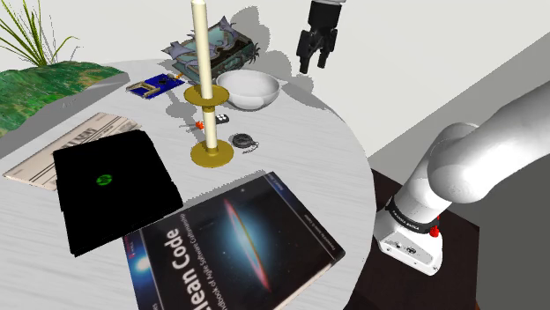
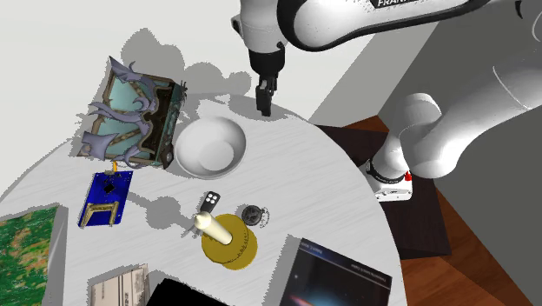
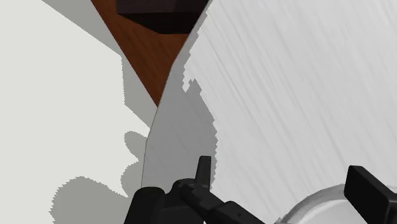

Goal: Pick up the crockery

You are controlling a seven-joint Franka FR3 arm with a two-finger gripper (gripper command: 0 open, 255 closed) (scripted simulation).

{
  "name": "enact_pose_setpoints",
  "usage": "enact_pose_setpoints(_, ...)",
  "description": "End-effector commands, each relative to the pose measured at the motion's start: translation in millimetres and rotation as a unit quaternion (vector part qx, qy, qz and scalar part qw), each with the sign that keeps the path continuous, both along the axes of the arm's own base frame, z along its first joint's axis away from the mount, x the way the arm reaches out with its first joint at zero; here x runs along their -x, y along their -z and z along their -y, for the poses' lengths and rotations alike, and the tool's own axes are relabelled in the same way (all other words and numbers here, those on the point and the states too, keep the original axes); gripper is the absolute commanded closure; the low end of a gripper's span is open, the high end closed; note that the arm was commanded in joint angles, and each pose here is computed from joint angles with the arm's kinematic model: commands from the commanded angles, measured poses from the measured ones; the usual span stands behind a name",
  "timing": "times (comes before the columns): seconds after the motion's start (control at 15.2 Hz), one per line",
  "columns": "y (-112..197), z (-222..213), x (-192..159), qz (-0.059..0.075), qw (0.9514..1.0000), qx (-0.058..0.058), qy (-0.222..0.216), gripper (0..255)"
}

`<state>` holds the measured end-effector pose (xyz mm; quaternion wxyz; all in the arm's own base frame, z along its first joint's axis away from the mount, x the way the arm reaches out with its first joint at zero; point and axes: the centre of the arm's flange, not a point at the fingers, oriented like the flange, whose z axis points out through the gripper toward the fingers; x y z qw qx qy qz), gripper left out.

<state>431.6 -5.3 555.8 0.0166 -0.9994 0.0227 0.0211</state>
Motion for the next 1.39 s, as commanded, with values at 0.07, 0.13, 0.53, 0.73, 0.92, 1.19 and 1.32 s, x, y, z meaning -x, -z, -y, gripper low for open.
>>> enact_pose_setpoints(0.07,7.6,-3.3,-38.7,0.001,0.9999,-0.012,0.003,0)
enact_pose_setpoints(0.13,9.8,-3.9,-51.5,0.001,0.9999,-0.016,0.004,0)
enact_pose_setpoints(0.53,22.9,-7.4,-128.6,0.001,0.9992,-0.039,0.011,0)
enact_pose_setpoints(0.73,34.3,-7.6,-133.5,0.002,0.9991,-0.041,0.011,0)
enact_pose_setpoints(0.92,50.1,-7.6,-133.5,0.002,0.9991,-0.041,0.011,0)
enact_pose_setpoints(1.19,63.7,-7.6,-133.5,0.002,0.9991,-0.041,0.011,0)
enact_pose_setpoints(1.32,63.3,-7.1,-133.6,0.002,0.9991,-0.041,0.011,255)
